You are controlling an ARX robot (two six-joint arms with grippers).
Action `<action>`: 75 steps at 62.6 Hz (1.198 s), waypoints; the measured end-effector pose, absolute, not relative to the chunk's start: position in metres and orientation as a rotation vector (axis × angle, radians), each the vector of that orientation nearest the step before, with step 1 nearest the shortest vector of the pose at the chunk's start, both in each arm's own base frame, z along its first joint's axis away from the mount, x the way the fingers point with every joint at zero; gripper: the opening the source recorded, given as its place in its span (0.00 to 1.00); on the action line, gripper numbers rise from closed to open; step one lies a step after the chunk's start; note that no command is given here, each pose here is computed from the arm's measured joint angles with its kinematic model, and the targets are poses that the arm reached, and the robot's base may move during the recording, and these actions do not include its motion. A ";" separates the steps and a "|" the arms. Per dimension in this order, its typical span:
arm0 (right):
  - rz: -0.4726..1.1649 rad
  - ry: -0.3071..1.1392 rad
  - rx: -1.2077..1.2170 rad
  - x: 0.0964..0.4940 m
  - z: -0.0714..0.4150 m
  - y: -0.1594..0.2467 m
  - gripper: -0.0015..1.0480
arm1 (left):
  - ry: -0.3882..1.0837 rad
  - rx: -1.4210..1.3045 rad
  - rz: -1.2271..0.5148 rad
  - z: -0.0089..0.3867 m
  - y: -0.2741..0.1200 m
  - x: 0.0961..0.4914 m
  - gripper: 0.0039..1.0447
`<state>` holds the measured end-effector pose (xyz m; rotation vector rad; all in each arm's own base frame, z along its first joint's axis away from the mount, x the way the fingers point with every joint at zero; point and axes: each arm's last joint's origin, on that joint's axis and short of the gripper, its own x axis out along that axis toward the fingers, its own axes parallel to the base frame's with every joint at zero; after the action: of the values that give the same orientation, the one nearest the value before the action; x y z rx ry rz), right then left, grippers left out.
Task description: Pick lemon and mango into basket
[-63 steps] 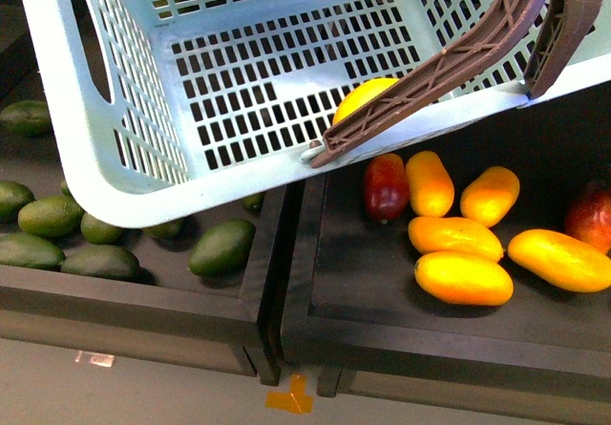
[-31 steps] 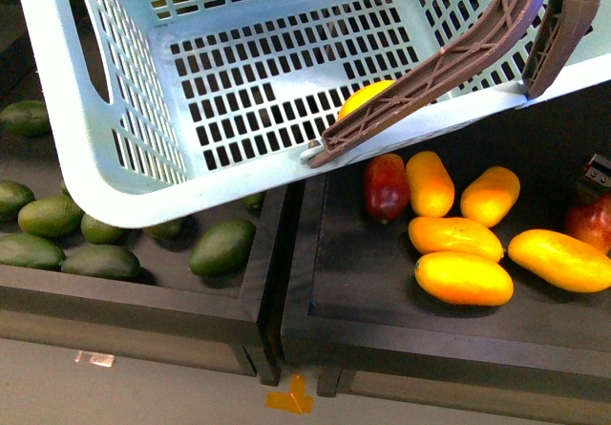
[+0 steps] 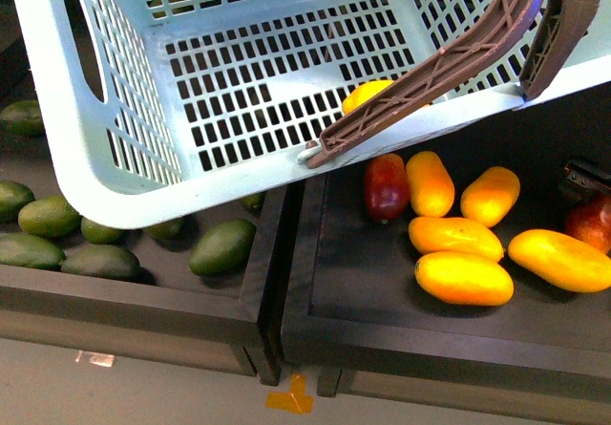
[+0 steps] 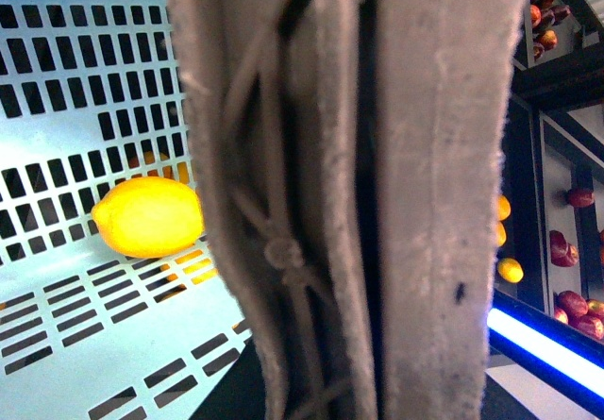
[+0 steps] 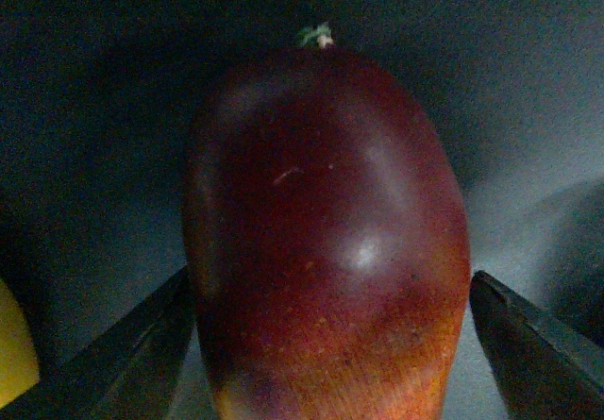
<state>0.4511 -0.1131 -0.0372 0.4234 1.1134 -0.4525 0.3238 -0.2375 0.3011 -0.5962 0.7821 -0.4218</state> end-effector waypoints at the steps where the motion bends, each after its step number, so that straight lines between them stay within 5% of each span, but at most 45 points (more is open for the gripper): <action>1: -0.453 1.116 0.423 0.451 -0.038 -0.113 0.75 | 0.783 -0.597 -0.422 0.301 -0.237 0.324 0.15; 10: -0.445 1.118 0.431 0.450 -0.039 -0.113 0.61 | 0.783 -0.597 -0.423 0.301 -0.238 0.324 0.15; 30: -0.361 1.048 0.477 0.434 -0.013 -0.123 0.59 | 0.782 -0.597 -0.421 0.301 -0.237 0.324 0.15; 44: -0.221 0.841 0.483 0.411 0.084 -0.134 0.59 | 0.783 -0.597 -0.422 0.301 -0.237 0.324 0.15; 62: 0.052 0.449 0.308 0.322 0.262 -0.101 0.58 | 0.782 -0.597 -0.422 0.301 -0.237 0.324 0.15; 75: 0.172 0.378 0.305 0.289 0.295 -0.048 0.58 | 0.782 -0.596 -0.422 0.301 -0.237 0.324 0.15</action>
<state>0.2894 -0.0482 0.2948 0.3051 0.3783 0.1720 0.3238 -0.2375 0.3011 -0.5963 0.7823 -0.4222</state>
